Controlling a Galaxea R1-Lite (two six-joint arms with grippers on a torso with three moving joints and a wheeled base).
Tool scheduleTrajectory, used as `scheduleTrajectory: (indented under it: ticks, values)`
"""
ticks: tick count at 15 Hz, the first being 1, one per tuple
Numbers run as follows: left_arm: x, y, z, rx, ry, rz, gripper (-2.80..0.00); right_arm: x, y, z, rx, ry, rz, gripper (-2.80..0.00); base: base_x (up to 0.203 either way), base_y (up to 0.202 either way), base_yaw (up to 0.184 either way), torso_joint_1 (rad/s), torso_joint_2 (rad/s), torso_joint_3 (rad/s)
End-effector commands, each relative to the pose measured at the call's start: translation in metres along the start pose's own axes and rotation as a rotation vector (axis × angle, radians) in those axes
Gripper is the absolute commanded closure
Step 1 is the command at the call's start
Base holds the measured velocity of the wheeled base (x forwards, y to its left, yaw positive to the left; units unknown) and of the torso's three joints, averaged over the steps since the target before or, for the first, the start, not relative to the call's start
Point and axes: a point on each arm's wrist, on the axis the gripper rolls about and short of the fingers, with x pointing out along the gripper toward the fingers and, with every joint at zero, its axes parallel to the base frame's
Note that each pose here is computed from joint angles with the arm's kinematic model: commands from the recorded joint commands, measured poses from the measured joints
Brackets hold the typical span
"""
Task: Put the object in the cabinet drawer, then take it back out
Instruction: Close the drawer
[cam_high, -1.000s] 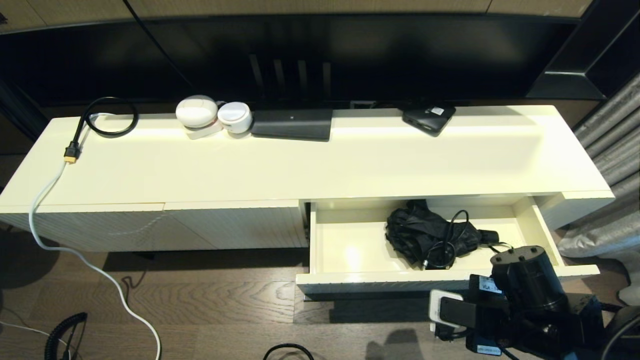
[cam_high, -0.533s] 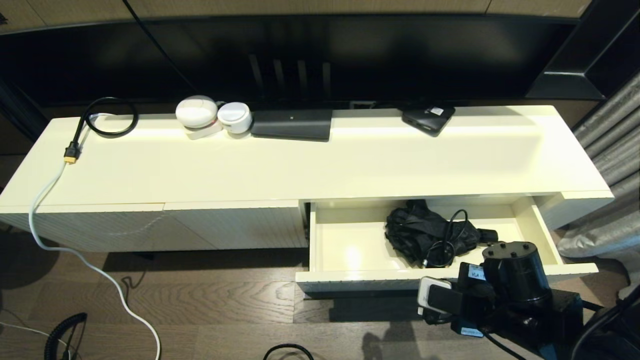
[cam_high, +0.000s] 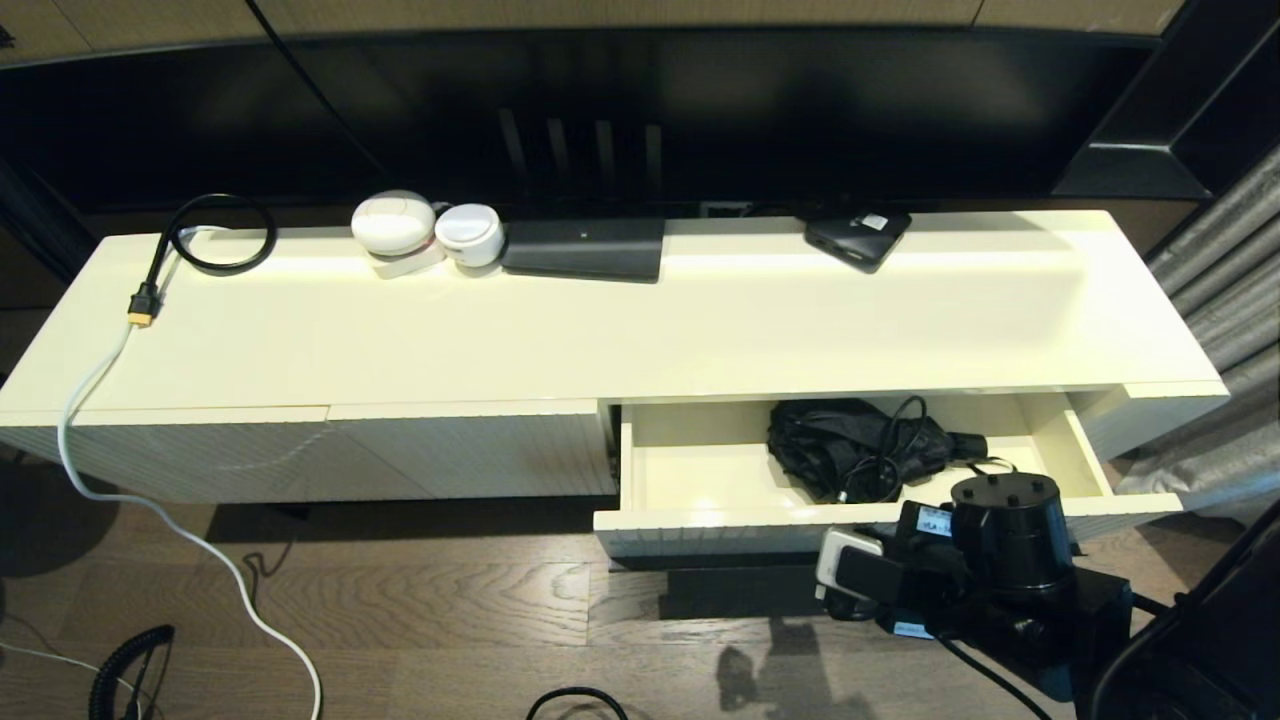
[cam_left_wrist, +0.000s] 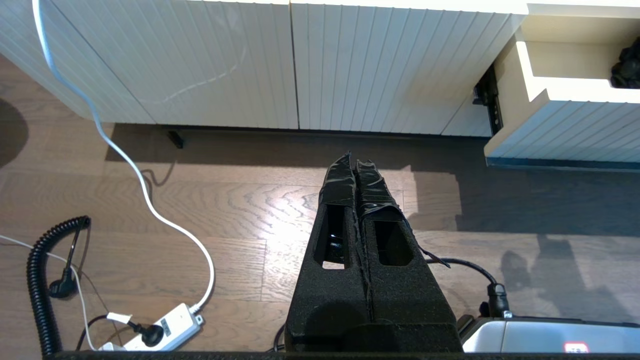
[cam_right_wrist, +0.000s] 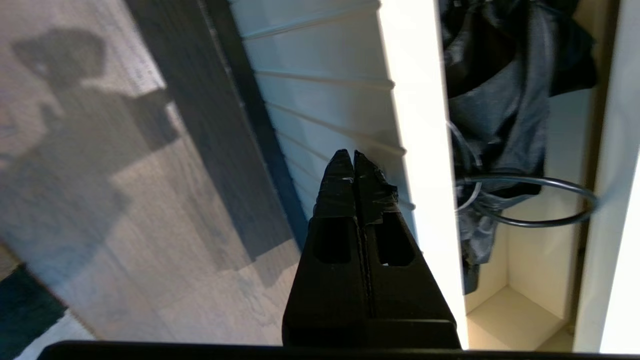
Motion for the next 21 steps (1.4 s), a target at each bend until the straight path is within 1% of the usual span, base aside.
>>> scheduleTrajectory:
  ticks: [1,6,13,21]
  values:
    - [0.0,0.0,0.0,-0.001,0.0,0.0,0.0,0.005,-0.001,0.0,-0.016,0.0,-0.014,0.0,0.0,0.0,0.0,0.0,0.0,0.0]
    - [0.0,0.0,0.0,-0.001,-0.001,0.002,0.0,0.014,-0.005,0.004,-0.015,-0.027,-0.065,0.0,0.0,0.0,0.0,0.0,0.0,0.0]
    - [0.0,0.0,0.0,-0.001,0.0,0.0,0.0,0.028,-0.017,0.013,-0.018,-0.047,-0.112,0.0,0.0,0.0,0.0,0.0,0.0,0.0]
    - [0.0,0.0,0.0,-0.001,-0.001,0.002,0.0,0.047,-0.032,0.026,0.0,-0.081,-0.18,0.0,0.0,0.0,0.0,0.0,0.0,0.0]
